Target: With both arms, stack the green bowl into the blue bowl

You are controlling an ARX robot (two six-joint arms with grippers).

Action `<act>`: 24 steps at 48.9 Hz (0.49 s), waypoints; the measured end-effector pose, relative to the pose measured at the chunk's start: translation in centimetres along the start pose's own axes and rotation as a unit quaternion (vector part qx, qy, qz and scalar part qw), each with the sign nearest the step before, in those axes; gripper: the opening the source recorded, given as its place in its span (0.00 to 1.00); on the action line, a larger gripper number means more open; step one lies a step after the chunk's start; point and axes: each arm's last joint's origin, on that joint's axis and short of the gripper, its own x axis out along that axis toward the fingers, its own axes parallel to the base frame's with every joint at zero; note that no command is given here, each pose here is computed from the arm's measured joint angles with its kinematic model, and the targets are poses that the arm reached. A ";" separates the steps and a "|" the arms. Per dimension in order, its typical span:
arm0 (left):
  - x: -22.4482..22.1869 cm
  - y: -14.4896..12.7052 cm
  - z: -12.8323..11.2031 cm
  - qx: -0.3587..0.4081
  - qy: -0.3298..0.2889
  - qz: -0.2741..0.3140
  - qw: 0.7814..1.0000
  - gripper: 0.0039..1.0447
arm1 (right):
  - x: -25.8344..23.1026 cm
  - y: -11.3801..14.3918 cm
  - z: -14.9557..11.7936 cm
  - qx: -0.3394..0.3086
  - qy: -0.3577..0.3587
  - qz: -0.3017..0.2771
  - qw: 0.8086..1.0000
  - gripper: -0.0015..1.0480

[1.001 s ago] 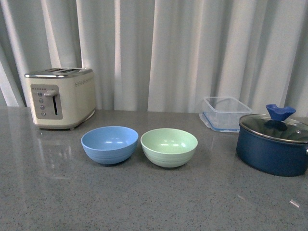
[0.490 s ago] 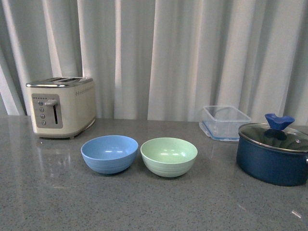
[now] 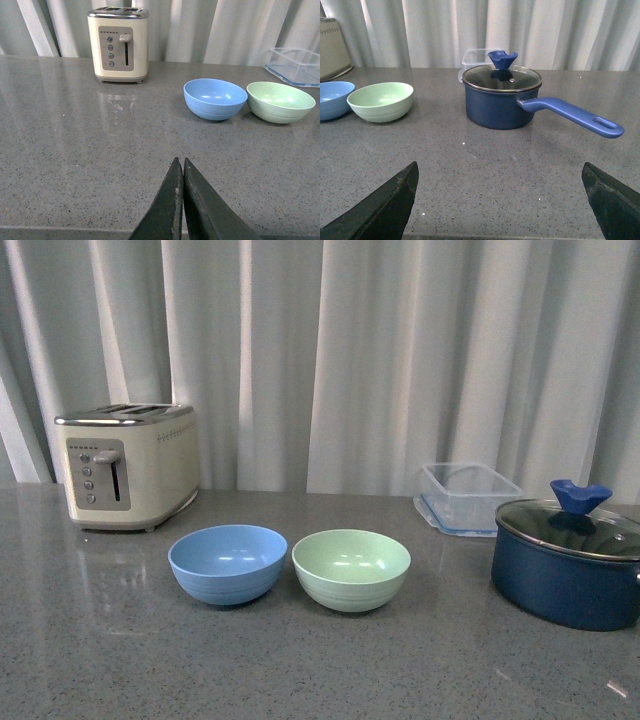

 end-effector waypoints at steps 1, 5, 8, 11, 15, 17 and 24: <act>-0.1 0.0 0.0 0.000 0.000 0.000 1.000 0.03 | 0.0 0.0 0.0 0.000 0.000 0.000 1.000 0.90; -0.3 0.0 0.0 0.000 -0.001 0.000 1.000 0.03 | 0.0 0.0 0.0 0.000 0.000 0.000 1.000 0.90; -0.5 0.0 0.0 0.000 -0.001 0.000 1.000 0.03 | 0.0 0.0 0.0 0.000 0.000 0.000 1.000 0.90; -0.6 0.0 0.0 0.000 -0.001 0.000 1.000 0.03 | 0.0 0.0 0.0 0.000 0.000 0.000 1.000 0.90; -0.8 0.0 0.0 0.000 -0.001 0.000 1.000 0.03 | 0.0 0.0 0.0 0.000 0.000 0.000 1.000 0.90; -0.8 0.0 0.0 0.000 -0.001 0.000 1.000 0.03 | 0.0 0.0 0.0 0.000 0.000 0.000 1.000 0.90; -1.1 0.0 0.0 0.000 -0.001 0.000 1.000 0.03 | 0.0 0.0 0.0 0.000 0.000 0.000 1.000 0.90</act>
